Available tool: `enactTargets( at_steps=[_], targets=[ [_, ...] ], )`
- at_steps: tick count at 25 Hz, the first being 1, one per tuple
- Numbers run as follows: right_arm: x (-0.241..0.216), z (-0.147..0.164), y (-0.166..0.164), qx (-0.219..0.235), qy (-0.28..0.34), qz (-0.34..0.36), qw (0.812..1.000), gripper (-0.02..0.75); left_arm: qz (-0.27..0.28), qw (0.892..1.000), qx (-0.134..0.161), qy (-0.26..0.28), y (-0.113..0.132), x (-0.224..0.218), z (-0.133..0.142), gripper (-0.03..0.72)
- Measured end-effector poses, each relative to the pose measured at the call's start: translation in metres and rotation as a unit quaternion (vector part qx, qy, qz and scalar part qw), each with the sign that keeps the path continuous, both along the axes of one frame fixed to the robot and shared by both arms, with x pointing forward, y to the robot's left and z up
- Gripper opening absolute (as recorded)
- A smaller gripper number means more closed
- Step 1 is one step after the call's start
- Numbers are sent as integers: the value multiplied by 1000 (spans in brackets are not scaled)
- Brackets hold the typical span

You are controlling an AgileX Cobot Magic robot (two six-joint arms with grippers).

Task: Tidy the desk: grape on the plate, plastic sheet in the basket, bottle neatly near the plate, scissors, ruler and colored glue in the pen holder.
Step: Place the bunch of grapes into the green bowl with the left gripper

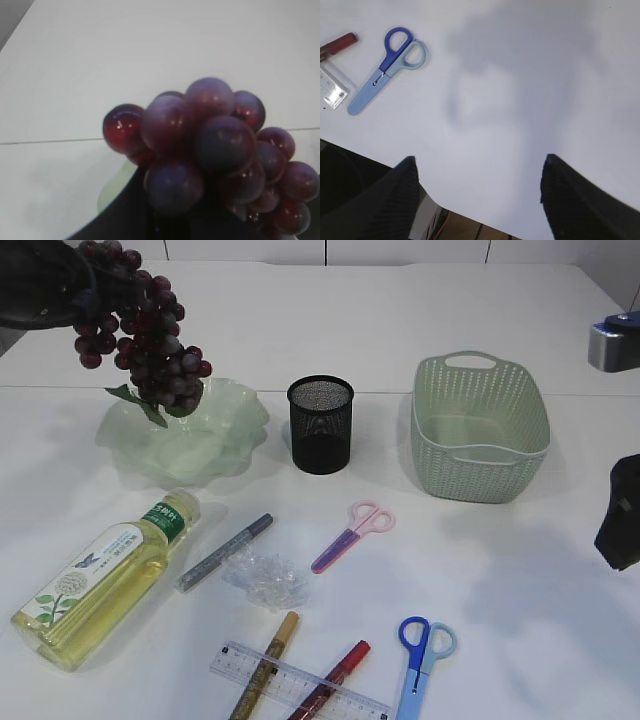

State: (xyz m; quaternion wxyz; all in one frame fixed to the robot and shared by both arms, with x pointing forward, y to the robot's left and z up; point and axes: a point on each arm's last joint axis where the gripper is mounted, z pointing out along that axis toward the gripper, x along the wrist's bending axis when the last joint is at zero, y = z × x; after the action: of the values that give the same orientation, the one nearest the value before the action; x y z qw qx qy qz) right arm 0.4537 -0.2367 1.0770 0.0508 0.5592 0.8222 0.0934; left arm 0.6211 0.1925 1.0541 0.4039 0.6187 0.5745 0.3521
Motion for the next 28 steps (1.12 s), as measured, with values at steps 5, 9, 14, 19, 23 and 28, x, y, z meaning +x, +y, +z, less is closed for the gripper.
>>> enactTargets(
  at_steps=[5, 9, 14, 19, 23, 28],
  targets=[
    [2, 0, -6, -20, -5, -67, 998, 584, -1, 1000, 1, 4, -2, 7, -5, 74],
    [2, 0, -8, -23, -6, -115, 993, 584, -4, 1000, 7, -2, -3, 8, -3, 74],
    [3, -1, -8, -22, -4, -125, 992, 584, 0, 1000, 9, -3, 2, 10, -2, 74],
    [3, -1, -8, -22, -4, -126, 992, 584, 3, 1000, 13, 12, 7, 16, -16, 74],
    [3, -1, -8, -22, -4, -126, 992, 584, -5, 999, 14, 28, 5, 21, -31, 74],
    [3, -1, -8, -22, -3, -127, 992, 584, -11, 999, 16, 43, 2, 28, -45, 74]
  ],
)
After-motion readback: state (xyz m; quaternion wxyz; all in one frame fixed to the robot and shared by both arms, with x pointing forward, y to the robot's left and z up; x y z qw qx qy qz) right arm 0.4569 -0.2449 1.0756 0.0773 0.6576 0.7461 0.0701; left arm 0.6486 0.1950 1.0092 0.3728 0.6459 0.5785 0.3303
